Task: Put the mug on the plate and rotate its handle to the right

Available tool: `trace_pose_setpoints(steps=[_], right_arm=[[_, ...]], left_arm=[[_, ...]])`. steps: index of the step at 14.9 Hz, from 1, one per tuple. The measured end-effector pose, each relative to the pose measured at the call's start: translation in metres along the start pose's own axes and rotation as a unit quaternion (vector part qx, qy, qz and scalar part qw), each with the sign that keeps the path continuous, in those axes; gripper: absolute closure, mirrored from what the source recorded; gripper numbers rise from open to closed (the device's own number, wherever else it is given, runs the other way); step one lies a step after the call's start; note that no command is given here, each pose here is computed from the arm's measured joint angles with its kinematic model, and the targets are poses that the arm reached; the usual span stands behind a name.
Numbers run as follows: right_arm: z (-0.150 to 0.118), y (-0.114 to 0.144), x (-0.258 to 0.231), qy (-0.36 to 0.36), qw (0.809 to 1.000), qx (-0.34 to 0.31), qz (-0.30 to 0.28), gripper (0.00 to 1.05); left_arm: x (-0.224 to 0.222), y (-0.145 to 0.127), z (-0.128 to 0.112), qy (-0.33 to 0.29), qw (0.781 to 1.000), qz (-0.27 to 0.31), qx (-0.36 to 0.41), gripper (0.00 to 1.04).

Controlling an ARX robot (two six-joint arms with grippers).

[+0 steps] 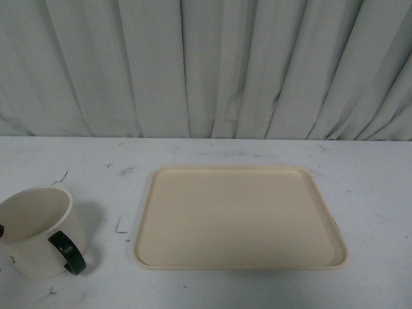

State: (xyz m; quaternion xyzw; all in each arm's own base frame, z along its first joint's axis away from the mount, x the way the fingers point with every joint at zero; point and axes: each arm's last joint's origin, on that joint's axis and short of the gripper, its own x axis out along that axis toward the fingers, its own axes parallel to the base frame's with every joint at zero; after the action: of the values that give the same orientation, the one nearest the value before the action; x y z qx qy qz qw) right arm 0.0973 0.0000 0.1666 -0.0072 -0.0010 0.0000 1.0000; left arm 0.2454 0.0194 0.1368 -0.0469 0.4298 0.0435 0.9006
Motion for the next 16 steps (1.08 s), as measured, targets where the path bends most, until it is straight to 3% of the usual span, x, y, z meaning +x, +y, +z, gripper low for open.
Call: trace_pose_setpoints(steps=[8,12,15,16], right_arm=[[0.000,0.000,0.000,0.000,1.000,0.000,0.000,0.06],[0.000,0.000,0.000,0.000,1.000,0.000,0.000,0.06],[0.000,0.000,0.000,0.000,1.000,0.000,0.000,0.06],[0.000,0.000,0.000,0.000,1.000,0.000,0.000,0.06]], left_arm=[[0.035,-0.026,0.022,0.009,0.999,0.033,-0.009,0.07],[0.051,-0.024,0.020,0.022,0.998,0.059,-0.018,0.42],[0.051,-0.026,0.022,0.015,0.998,0.057,-0.017,0.78],[0.042,-0.027,0.026,0.006,0.998,0.056,-0.007,0.99]])
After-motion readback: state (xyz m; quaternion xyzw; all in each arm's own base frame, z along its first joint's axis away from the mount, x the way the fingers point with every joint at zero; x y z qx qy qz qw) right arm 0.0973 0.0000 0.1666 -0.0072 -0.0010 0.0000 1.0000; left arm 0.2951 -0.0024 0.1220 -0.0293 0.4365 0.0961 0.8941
